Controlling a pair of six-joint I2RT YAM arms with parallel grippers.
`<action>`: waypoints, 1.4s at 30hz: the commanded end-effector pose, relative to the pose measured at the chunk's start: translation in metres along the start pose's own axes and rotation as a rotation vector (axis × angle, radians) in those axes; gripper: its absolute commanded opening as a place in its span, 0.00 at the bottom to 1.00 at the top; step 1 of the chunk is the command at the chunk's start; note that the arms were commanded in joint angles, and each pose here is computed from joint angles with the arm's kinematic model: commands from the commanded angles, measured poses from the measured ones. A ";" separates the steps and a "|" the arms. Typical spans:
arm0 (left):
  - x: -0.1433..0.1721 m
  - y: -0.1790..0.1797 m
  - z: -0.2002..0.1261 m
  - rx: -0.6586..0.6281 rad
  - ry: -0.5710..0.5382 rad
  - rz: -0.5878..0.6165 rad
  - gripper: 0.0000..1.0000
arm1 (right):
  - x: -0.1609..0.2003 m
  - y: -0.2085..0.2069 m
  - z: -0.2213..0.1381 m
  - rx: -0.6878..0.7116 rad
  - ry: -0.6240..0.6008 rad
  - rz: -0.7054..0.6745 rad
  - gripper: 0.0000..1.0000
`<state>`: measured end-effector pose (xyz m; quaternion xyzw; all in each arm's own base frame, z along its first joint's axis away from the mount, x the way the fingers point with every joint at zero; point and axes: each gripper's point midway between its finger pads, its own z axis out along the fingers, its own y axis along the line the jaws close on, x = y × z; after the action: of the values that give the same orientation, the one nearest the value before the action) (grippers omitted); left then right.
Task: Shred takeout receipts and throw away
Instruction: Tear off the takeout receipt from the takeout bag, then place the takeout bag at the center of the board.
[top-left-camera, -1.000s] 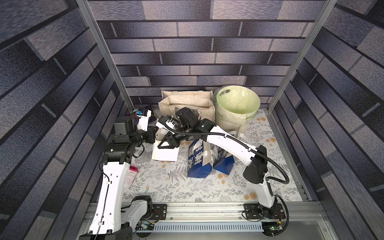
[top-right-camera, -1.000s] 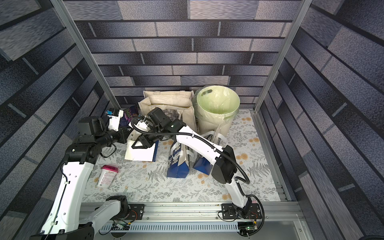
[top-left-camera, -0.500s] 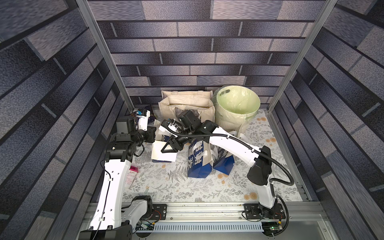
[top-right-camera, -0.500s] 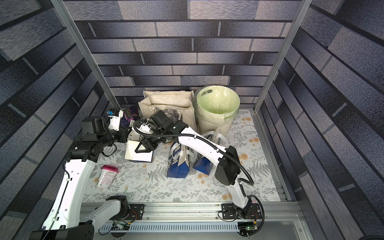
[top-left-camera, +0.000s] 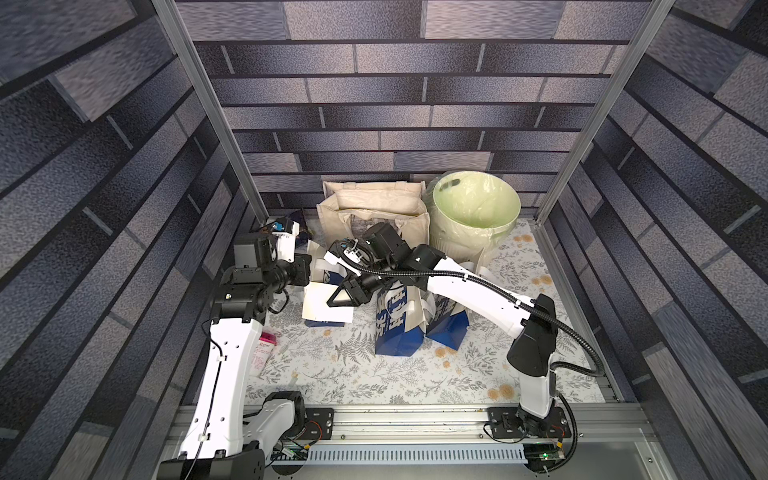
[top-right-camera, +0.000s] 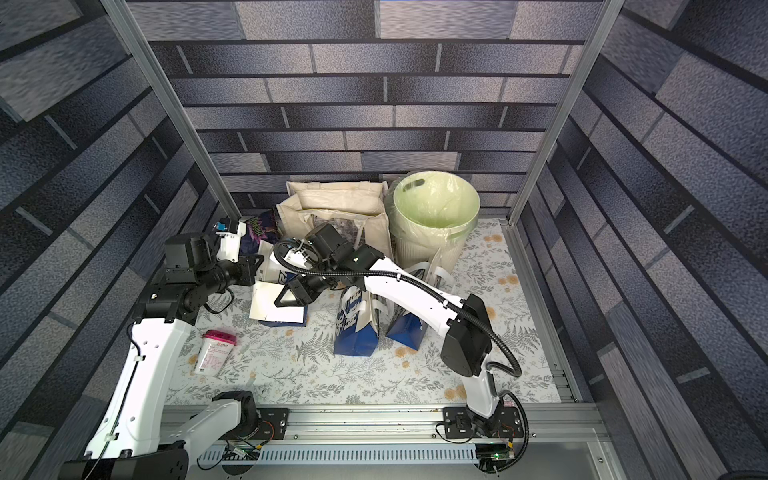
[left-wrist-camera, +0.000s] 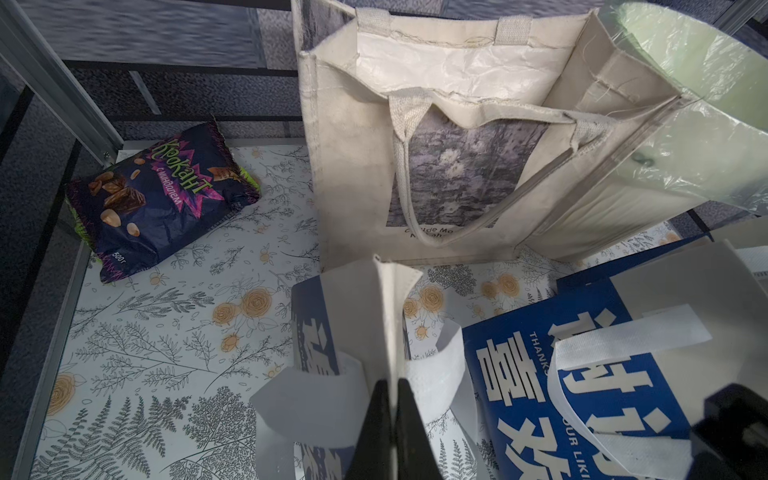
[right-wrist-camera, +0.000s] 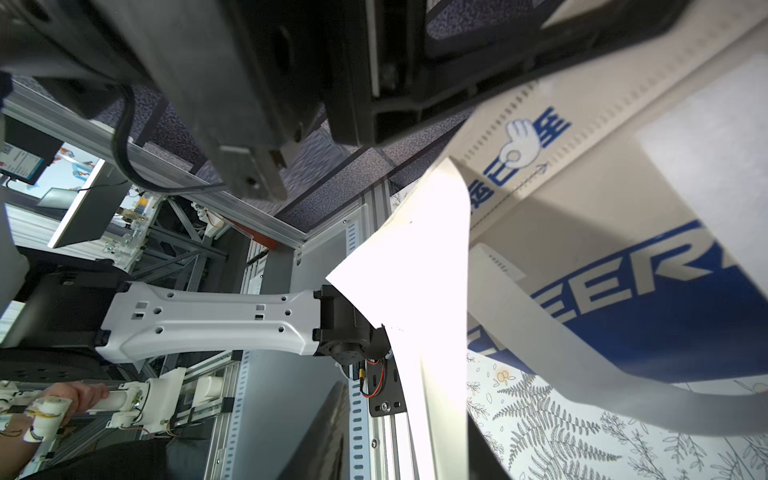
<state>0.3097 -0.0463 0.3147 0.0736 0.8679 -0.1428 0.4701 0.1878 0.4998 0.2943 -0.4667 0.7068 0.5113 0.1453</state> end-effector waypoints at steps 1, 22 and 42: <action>-0.011 -0.003 -0.001 0.019 -0.060 0.003 0.00 | -0.010 -0.008 0.006 0.022 -0.039 0.001 0.30; 0.032 0.016 0.028 -0.015 0.041 -0.041 0.00 | -0.043 0.050 -0.013 -0.068 -0.154 -0.212 0.00; 0.036 0.020 0.035 -0.014 0.055 -0.042 0.14 | 0.000 0.042 -0.034 0.035 -0.032 -0.223 0.00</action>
<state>0.3267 -0.0394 0.2800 0.0629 0.8700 -0.1408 0.4683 0.1645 0.4871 0.3529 -0.5217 0.6317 0.5212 0.2391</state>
